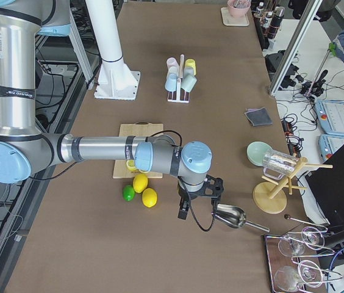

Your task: Place cup on cup holder

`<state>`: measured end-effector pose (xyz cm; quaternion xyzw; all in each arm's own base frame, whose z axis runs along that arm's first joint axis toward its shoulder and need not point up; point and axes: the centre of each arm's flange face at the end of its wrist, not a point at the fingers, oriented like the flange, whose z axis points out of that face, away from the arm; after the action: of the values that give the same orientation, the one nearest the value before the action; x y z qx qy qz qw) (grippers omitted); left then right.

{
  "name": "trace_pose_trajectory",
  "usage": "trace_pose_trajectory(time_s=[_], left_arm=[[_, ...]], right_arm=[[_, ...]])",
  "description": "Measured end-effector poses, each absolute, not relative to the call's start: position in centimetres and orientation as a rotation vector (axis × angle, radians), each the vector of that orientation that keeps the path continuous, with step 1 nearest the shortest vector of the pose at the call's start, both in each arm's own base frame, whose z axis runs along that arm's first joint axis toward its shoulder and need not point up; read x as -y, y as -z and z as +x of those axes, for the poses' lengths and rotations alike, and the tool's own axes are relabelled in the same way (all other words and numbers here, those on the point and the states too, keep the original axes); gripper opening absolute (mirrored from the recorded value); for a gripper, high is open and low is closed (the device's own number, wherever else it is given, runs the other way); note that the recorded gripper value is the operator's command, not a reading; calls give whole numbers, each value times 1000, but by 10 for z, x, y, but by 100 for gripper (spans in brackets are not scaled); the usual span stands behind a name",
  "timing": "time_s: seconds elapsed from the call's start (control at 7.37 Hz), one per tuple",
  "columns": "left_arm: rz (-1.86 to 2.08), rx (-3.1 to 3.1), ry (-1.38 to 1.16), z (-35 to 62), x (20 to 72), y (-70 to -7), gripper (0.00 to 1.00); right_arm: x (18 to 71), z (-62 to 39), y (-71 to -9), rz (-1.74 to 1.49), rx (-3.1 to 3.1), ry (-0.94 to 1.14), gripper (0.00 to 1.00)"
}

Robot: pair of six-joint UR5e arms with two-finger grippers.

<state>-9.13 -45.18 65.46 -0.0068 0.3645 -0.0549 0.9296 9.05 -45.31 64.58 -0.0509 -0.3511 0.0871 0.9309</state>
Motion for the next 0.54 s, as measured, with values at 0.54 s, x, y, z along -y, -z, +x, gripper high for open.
trace_pose_trajectory(time_s=[0.54], left_arm=[[-2, -749, 106, -91, 451, -661, 99]], right_arm=[[453, 90, -647, -107, 719, -179, 100]])
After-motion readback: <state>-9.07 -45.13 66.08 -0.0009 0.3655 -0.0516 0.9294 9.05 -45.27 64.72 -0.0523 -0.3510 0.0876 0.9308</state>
